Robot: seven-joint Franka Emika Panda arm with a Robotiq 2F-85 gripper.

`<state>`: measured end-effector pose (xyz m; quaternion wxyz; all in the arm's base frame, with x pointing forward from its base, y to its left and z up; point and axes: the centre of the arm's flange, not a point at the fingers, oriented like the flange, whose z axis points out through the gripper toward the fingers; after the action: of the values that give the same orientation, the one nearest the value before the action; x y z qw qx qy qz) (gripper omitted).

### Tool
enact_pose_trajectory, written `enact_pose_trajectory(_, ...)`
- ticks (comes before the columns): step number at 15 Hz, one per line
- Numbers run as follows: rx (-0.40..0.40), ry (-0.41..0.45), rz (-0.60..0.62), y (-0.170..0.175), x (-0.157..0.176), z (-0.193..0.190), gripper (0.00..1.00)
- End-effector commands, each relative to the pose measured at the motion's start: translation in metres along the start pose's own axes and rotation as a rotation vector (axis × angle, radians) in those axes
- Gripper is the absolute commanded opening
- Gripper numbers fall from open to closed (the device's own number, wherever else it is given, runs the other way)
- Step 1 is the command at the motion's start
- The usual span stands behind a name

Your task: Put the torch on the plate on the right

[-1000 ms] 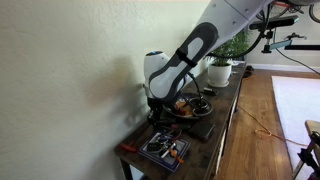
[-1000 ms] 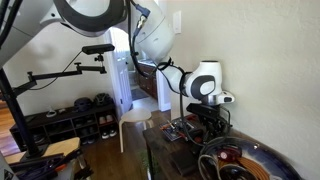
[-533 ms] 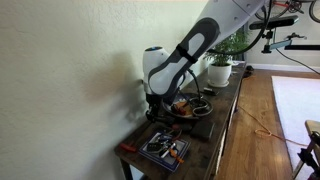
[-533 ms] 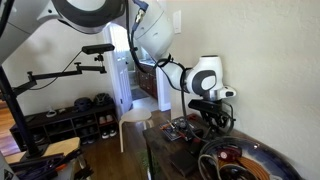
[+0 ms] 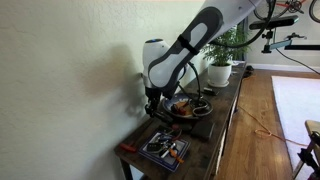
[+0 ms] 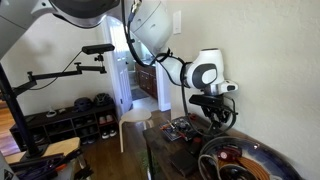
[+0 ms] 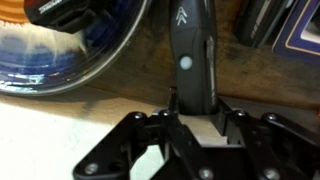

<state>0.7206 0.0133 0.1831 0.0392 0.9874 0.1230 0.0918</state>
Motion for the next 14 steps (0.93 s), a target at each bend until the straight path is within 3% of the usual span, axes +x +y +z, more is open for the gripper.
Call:
enact_pose_trajectory(1, 0.000, -0.004, -0.010, 0.002, -0.015, -0.010, 0.10)
enact_pose_trajectory(5, 0.039, -0.014, -0.005, -0.001, -0.022, 0.013, 0.10)
enact_pose_trajectory(14, 0.023, -0.004, -0.009, 0.000, -0.014, 0.036, 0.09)
